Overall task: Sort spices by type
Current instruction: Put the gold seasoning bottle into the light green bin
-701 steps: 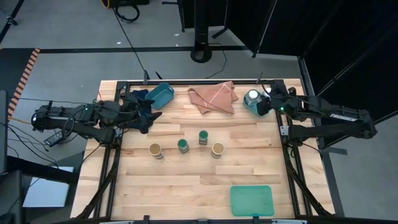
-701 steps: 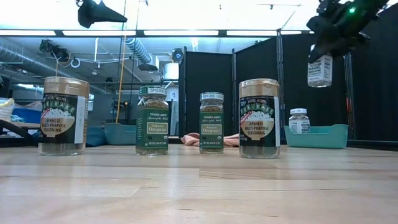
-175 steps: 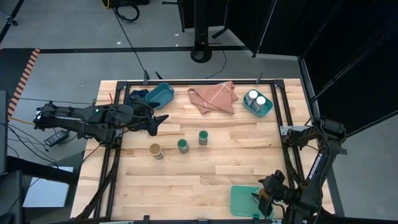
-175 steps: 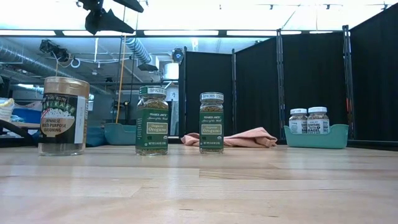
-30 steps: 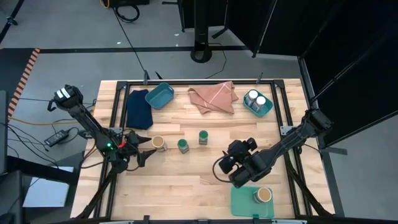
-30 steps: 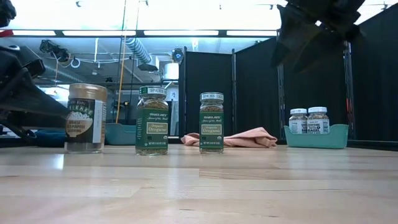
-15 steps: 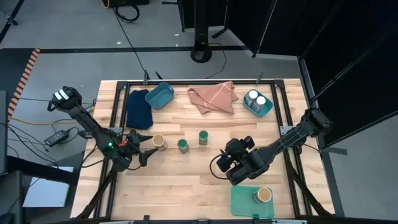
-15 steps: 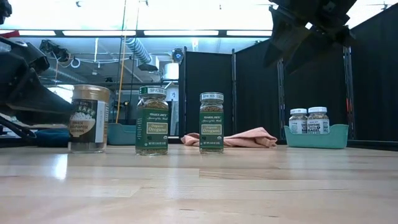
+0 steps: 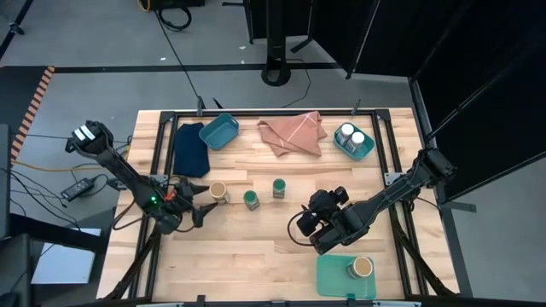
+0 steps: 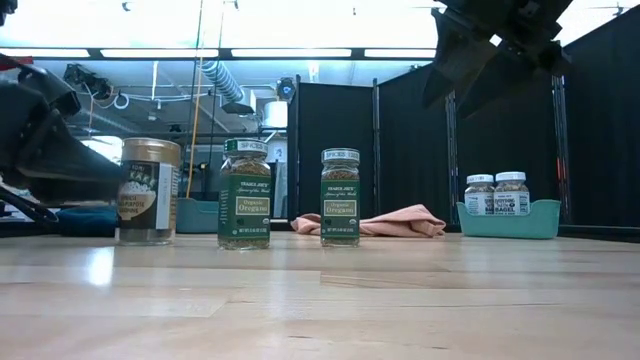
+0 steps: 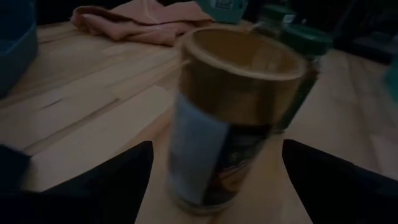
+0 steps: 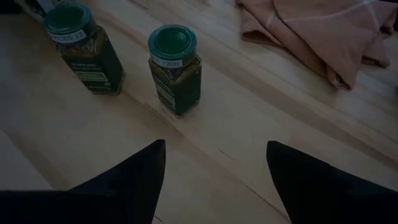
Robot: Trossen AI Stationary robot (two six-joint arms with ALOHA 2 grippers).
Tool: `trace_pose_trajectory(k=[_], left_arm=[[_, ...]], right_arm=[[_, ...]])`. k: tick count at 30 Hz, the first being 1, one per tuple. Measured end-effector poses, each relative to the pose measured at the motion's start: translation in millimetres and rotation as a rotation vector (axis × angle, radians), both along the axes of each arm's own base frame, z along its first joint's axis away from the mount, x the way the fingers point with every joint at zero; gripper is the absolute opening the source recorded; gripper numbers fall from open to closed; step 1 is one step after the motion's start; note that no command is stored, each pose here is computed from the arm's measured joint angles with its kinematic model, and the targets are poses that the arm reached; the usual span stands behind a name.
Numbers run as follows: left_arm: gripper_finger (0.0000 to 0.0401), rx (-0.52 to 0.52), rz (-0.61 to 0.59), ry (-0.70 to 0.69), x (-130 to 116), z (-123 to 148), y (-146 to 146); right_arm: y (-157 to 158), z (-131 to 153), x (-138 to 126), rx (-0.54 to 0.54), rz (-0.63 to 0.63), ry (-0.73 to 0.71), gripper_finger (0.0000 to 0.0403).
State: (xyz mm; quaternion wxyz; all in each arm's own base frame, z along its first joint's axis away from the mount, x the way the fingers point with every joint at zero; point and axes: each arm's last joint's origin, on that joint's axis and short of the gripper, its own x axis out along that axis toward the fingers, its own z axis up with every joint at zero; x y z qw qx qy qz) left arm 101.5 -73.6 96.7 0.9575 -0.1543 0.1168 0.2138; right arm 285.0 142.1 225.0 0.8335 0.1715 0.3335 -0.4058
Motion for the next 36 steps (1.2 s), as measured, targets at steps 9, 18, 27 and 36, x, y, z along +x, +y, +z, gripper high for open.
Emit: trace_pose_trajectory(k=[9, 18, 27, 36], left_arm=[[0.0363, 0.057, -0.045, 0.032, 3, -2, -3], [0.0363, 0.095, -0.068, 0.087, 12, -1, 2], [0.0363, 0.141, -0.069, 0.157, 22, -1, 14], [0.0363, 0.157, -0.088, 0.15, 28, 3, 18]], right_arm=[[-1, 0, 1, 0.004, -0.006, -0.006, 0.0286], [-2, 0, 4, 0.015, -0.011, -0.025, 0.0286], [-1, 1, 5, 0.026, -0.011, -0.043, 0.0286], [-1, 1, 6, 0.019, 0.003, -0.038, 0.0286]])
